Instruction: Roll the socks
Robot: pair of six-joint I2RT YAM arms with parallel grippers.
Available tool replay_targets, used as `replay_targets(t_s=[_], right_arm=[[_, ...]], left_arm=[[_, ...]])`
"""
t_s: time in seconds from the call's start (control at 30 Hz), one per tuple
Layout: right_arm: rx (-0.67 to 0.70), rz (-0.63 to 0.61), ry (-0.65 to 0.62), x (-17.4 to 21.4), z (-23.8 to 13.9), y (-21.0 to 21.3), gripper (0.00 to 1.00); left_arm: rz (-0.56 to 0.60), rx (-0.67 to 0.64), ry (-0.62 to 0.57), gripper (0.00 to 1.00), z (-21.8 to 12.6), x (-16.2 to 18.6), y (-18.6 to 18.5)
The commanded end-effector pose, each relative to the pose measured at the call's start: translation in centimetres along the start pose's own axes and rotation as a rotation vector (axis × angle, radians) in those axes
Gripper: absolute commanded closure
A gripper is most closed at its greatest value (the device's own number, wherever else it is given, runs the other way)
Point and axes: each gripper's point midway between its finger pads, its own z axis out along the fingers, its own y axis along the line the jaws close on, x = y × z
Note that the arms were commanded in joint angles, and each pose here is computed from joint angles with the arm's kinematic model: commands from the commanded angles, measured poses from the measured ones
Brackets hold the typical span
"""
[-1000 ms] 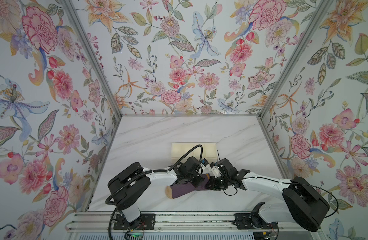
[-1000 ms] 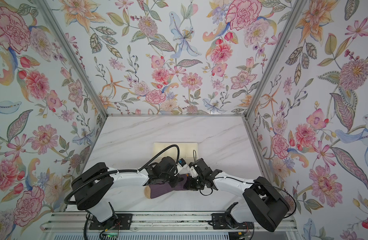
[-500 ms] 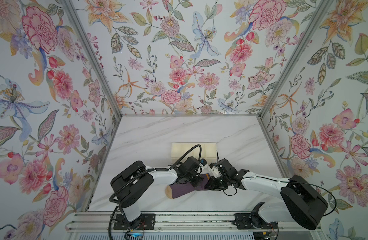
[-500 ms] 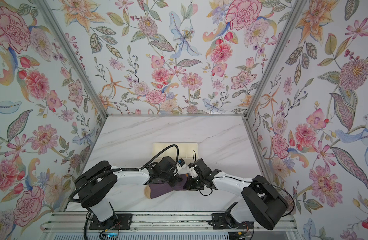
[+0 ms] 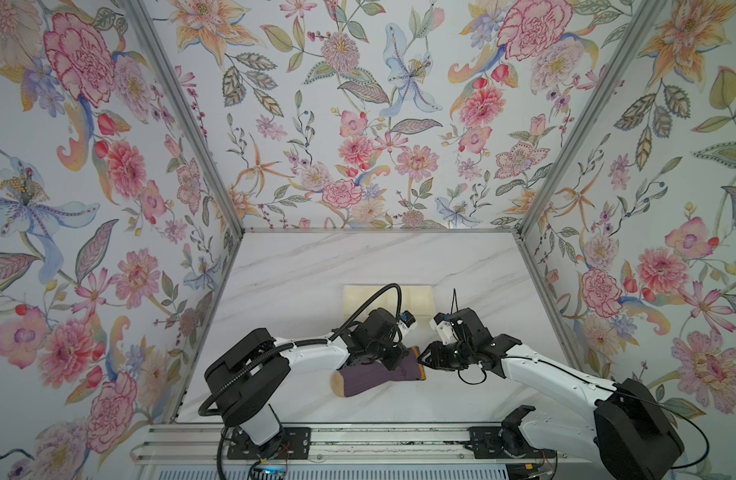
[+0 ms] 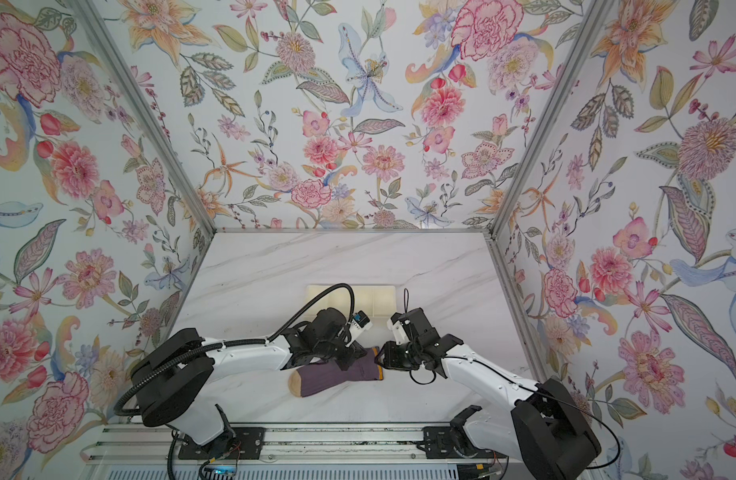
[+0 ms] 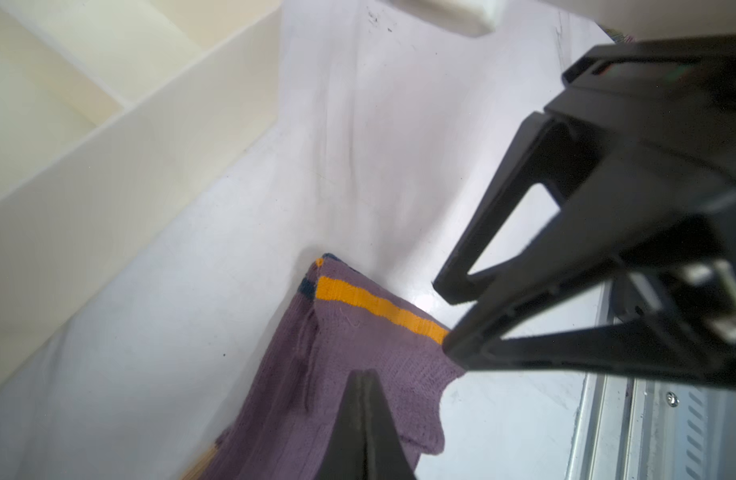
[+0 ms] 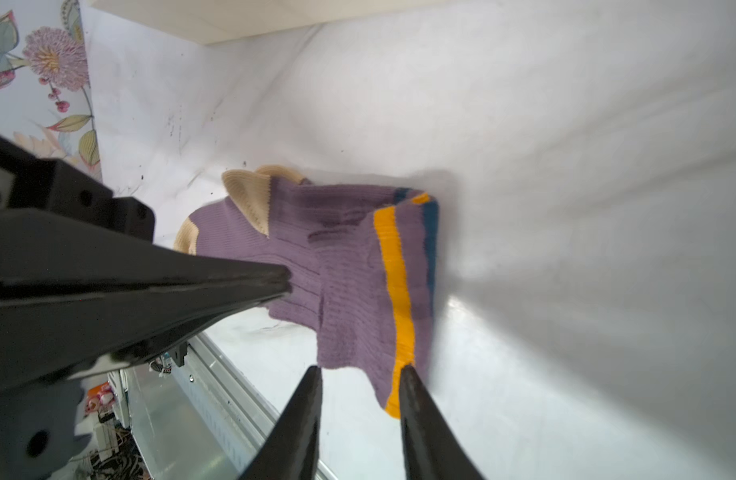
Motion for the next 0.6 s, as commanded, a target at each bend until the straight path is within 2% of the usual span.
replay_targets(t_s=[0.0,0.2,0.57], right_arm=[[0.072,0.02,0.036,1.3,-0.1,-2.0,0.64],[0.071,0.024,0.038,1.4,0.2,-2.3,0.64],[0.036,0.051,0.051,1.7,1.4,-2.4,0.64]], left_arm=[[0.039,0.0,0.054,0.95,-0.2,0.9,-0.8],[0.038,-0.01,0.1,0.96,0.4,2.3,-0.8],[0.031,-0.02,0.113,0.97,1.4,2.7,-0.3]])
